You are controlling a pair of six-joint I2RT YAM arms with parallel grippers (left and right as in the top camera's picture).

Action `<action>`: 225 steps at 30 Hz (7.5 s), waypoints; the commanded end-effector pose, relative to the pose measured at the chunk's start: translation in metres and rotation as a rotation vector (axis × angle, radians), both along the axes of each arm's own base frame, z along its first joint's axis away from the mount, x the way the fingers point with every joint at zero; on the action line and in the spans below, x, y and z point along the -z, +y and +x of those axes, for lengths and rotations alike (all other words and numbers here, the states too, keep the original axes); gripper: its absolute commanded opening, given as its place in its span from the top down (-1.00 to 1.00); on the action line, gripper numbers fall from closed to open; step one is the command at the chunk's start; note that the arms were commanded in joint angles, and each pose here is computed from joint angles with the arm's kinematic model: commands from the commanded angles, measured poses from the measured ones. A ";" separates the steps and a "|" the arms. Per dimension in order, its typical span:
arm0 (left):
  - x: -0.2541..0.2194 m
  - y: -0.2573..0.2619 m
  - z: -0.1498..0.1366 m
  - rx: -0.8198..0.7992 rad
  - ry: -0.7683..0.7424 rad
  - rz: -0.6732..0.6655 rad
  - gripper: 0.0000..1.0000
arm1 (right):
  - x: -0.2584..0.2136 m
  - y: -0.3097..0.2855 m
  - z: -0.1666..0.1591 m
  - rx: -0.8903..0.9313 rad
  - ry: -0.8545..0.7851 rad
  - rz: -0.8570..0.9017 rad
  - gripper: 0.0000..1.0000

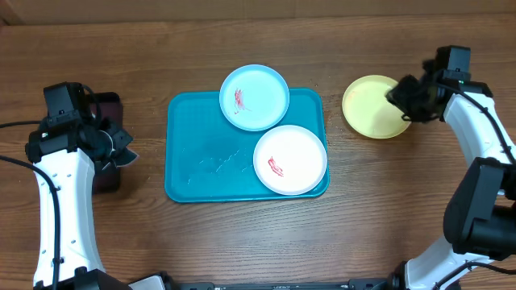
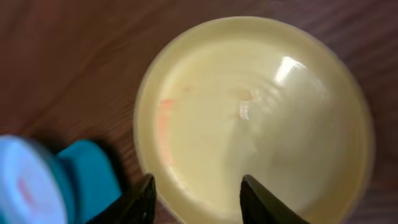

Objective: Clean dirty plates on tray and stack at the side
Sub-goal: 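Lower the yellow plate onto the table right of the tray, release, then move the right gripper to the upper white plate's rim and grip it, then bring the sponge in the left gripper onto the upper white plate, then scrub the white plate's red sauce with the sponge in the left gripper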

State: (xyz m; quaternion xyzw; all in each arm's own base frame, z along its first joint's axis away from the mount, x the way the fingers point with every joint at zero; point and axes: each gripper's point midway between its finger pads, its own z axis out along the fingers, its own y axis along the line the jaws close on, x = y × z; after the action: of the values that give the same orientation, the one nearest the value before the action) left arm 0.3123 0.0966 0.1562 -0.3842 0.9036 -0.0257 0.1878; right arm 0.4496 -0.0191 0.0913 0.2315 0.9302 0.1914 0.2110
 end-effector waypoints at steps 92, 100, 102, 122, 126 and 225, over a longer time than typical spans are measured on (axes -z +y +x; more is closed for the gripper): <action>-0.001 -0.032 0.014 0.180 -0.062 -0.101 0.91 | 0.079 0.359 -0.045 -0.734 -0.226 -0.064 0.85; -0.002 -0.056 0.021 0.294 -0.071 -0.082 0.91 | 0.080 0.373 -0.065 -0.765 -0.191 -0.059 0.89; -0.003 -0.063 0.023 0.331 -0.073 -0.075 0.92 | 0.076 0.375 -0.065 -0.768 -0.201 -0.057 0.88; 0.017 -0.088 0.028 0.435 -0.016 -0.074 0.92 | 0.052 0.355 -0.024 -0.831 -0.362 -0.364 -0.29; 0.028 -0.090 0.030 0.441 0.013 -0.087 0.92 | 0.049 0.351 -0.017 -0.830 -0.379 -0.372 -0.29; 0.148 -0.090 0.071 0.424 0.345 0.322 0.92 | 0.093 0.335 -0.044 -0.526 -0.107 -0.275 0.92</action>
State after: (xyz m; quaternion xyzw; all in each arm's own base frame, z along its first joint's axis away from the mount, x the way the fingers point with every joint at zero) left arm 0.3779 -0.0307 0.0093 -0.1577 0.9827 0.0608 0.0759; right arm 0.4024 0.3326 0.0093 -0.0644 0.9575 0.1582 0.2326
